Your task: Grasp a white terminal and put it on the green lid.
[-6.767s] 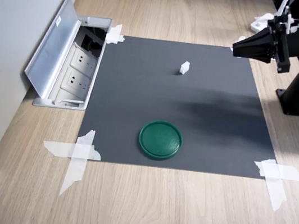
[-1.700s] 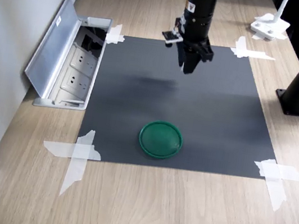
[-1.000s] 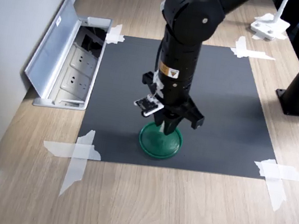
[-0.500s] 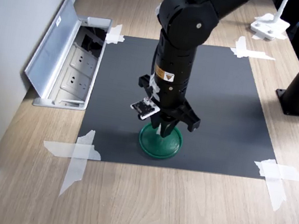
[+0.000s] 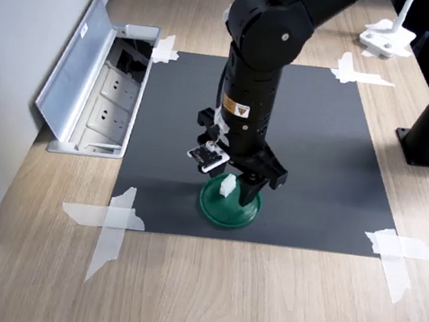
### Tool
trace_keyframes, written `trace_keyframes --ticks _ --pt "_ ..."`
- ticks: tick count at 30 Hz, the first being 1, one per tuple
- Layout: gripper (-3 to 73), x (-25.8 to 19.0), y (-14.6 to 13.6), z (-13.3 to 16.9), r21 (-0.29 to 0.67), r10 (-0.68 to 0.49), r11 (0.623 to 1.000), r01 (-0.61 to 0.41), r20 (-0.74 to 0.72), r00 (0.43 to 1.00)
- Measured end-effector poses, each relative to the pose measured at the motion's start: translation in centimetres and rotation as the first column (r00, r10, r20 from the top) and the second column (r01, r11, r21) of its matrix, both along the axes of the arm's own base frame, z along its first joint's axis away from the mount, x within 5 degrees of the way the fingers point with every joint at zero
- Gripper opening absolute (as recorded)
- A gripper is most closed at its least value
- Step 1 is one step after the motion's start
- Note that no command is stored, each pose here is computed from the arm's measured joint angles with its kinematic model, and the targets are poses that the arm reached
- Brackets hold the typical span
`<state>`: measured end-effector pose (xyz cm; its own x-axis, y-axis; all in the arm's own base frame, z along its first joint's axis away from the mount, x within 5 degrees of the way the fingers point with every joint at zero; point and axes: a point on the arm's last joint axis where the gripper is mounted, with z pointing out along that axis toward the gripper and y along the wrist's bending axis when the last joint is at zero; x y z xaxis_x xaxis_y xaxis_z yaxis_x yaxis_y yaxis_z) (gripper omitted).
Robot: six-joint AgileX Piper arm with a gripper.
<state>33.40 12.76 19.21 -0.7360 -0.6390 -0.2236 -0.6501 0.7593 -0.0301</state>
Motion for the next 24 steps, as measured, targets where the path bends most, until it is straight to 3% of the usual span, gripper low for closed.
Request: trace_keyframes --ticks 5,10,18,21,24 --pt "68.1 0.0 -1.0 1.7 -0.010 -0.025 1.000 0.026 0.060 0.998" --pt "59.3 -0.5 -1.7 4.9 0.025 -0.058 0.998 0.054 0.167 0.984" --pt "28.2 -1.6 -5.2 9.0 0.126 -0.202 0.977 0.174 0.272 0.941" --pt "17.5 -2.6 -7.4 10.9 0.184 -0.298 0.951 0.247 0.354 0.886" --pt "9.1 -4.3 -9.7 13.0 0.251 -0.396 0.917 0.312 0.456 0.797"
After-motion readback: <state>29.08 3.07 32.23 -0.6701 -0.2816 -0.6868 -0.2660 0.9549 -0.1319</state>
